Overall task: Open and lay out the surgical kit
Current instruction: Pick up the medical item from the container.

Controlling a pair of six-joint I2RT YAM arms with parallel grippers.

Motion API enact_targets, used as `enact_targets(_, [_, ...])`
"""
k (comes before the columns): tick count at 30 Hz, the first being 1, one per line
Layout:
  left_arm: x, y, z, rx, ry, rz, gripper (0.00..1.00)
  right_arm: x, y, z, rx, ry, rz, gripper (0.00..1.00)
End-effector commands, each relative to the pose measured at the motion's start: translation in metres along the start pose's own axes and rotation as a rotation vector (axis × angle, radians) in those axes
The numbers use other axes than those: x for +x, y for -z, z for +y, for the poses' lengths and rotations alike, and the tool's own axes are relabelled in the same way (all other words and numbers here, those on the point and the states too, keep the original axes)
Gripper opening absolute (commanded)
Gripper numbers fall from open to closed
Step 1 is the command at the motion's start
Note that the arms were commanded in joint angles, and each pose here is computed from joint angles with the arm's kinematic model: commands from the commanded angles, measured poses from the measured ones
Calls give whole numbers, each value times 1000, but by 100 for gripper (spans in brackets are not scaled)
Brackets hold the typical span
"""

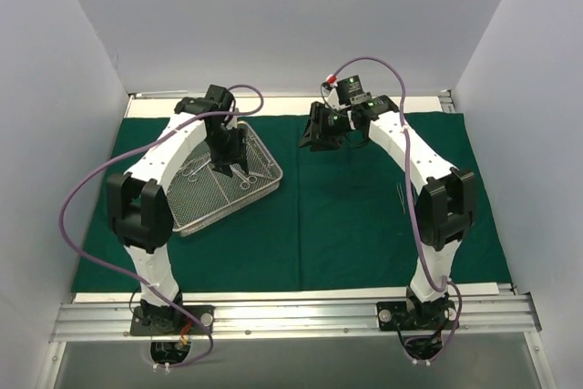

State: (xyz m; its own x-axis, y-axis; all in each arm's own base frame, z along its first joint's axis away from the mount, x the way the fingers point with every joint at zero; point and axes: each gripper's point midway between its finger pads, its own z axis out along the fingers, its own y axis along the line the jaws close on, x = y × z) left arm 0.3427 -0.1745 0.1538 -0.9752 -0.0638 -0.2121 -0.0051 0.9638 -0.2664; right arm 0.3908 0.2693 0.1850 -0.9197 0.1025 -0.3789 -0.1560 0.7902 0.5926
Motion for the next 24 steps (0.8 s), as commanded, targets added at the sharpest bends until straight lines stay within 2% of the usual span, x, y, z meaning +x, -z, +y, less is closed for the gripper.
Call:
enact_targets(1, [-34,-11,16,-26,139,-52,56,7,21,13,-8,49,-19,41])
enact_targets(9, [-76,-63,41,-113,323,-33,51,10,29,-5,2,30,-26,41])
enact_targets(17, [-104,-88,65,-218,375,-91,58,10,32,-25,3,-5,-19,40])
enact_targets(24, [-114,-97,79,-265,393,-103,59,9,31,-39,0,-24,-8,40])
